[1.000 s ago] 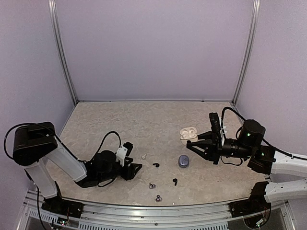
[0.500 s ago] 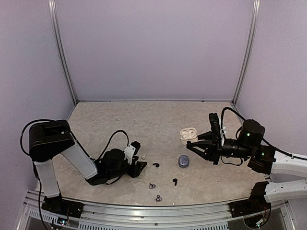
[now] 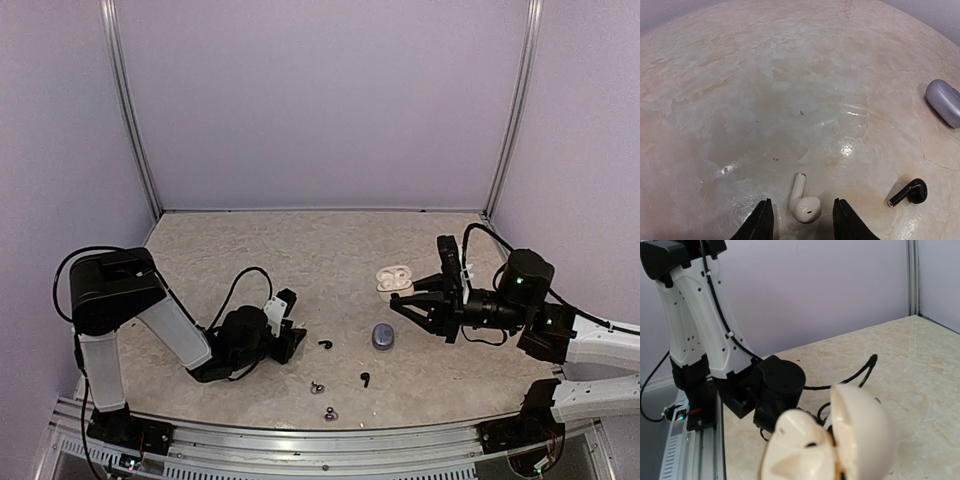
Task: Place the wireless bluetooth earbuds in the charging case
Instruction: Pick up the right earbud from the center of the board.
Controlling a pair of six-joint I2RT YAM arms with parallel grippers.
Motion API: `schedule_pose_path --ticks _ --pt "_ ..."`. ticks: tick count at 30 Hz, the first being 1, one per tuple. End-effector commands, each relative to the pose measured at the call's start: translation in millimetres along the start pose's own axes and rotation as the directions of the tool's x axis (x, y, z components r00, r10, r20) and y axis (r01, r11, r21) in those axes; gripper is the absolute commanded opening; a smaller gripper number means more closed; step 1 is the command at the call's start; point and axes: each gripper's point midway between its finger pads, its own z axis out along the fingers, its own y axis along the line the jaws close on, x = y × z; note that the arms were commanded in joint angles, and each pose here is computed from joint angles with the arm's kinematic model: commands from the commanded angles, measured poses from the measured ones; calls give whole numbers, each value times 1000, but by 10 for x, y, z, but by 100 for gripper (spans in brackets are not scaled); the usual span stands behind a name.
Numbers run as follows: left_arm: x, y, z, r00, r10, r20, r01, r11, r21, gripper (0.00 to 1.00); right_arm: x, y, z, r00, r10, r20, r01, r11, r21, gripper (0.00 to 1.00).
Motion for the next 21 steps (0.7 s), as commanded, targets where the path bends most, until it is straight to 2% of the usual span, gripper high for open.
schedule_pose_path --ticks 1,5,13,21 --pt "202 119 59 997 29 -78 -33 998 -50 39 -141 -26 -32 999 -29 34 28 999 18 1" --pt "222 137 47 995 30 -98 -36 998 -58 33 -142 -35 -37 999 -29 35 28 999 19 1" --pt "362 131 -7 984 58 -168 -67 997 -48 33 -123 -39 -34 999 -30 31 30 999 15 1" --pt "266 98 -13 979 128 -160 -134 991 -27 26 -129 -35 -35 999 -33 33 33 999 13 1"
